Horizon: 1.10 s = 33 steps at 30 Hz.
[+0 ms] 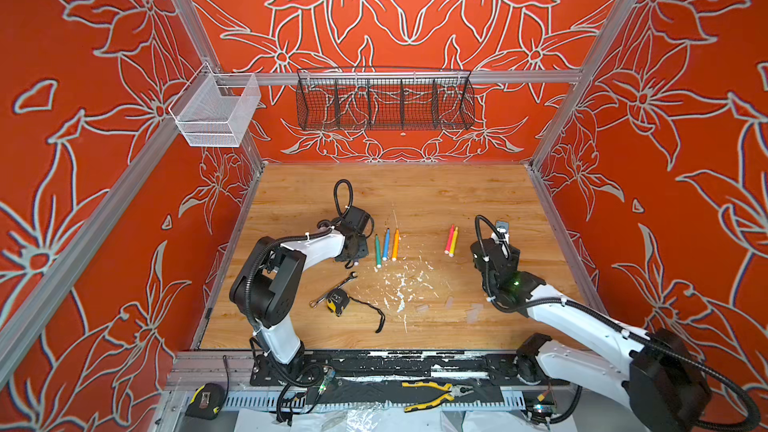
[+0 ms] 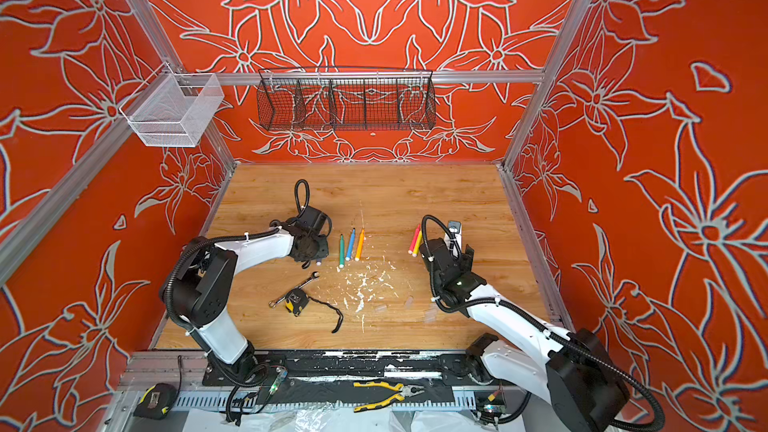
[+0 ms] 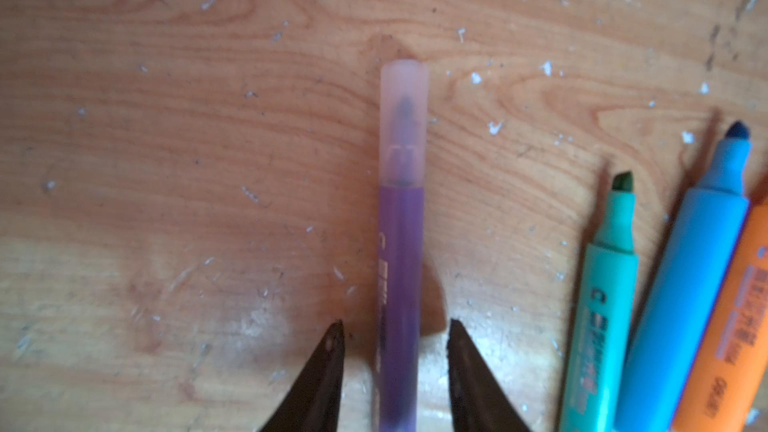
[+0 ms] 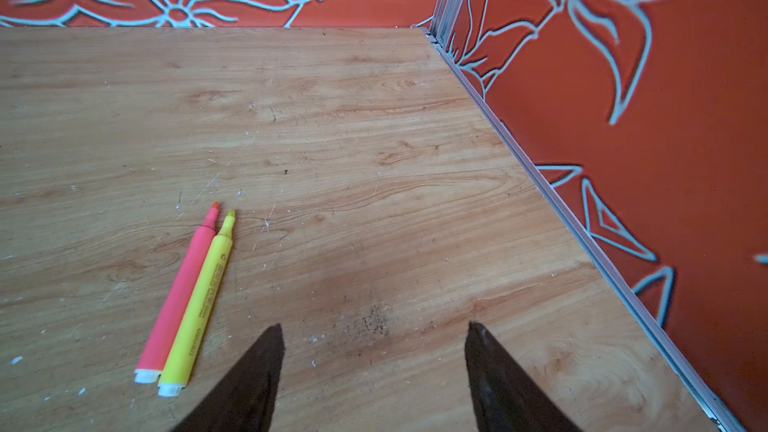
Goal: Insert the pens into the pen caps
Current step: 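Lower the capped purple marker to the table and open the left gripper, then move the left gripper over the pink and yellow highlighters and lower it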
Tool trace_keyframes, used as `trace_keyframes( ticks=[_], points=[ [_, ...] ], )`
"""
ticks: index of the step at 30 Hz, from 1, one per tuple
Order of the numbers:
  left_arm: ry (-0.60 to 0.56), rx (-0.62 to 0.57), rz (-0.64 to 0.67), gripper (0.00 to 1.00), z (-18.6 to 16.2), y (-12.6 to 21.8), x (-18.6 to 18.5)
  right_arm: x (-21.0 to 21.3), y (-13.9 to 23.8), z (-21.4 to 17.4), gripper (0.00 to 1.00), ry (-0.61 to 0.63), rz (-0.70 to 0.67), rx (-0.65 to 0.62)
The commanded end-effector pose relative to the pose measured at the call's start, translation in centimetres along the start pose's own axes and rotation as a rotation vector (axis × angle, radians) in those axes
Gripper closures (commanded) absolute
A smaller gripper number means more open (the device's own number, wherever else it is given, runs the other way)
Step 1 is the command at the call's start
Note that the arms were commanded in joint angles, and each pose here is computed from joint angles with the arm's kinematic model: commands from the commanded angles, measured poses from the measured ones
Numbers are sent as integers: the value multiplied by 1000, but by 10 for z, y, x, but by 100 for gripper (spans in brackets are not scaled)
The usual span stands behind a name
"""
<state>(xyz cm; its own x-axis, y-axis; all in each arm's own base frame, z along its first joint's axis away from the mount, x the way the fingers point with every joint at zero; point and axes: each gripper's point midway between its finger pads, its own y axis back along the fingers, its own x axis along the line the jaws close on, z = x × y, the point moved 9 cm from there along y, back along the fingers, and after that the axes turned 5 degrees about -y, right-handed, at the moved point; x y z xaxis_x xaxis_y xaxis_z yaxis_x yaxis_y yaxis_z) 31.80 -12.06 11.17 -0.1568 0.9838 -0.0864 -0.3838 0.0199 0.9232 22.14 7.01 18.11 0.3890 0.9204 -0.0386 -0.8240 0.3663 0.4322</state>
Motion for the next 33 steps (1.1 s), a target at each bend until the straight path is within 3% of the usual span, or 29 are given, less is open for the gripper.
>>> trace_keyframes(
  ticks=[1, 7, 12, 18, 26, 33],
  points=[
    [1, 5, -33, 56, 6, 28, -1, -1, 2, 8, 29, -29, -2, -9],
    [-30, -145, -149, 47, -2, 93, -6, -2, 3, 7, 29, -32, -15, -8],
    [-163, -298, -303, 41, -22, 142, -35, -6, 4, 8, 22, -47, -31, -11],
    [-296, -352, -464, 40, -40, 167, -77, -27, -4, 7, 19, -145, -7, 54],
    [-438, -269, -491, 40, -45, 148, -150, -50, -3, 2, 19, -263, 13, 60],
    [-494, -90, -345, 56, -32, 84, -212, -60, 6, -3, 22, -300, 42, 16]
  ],
)
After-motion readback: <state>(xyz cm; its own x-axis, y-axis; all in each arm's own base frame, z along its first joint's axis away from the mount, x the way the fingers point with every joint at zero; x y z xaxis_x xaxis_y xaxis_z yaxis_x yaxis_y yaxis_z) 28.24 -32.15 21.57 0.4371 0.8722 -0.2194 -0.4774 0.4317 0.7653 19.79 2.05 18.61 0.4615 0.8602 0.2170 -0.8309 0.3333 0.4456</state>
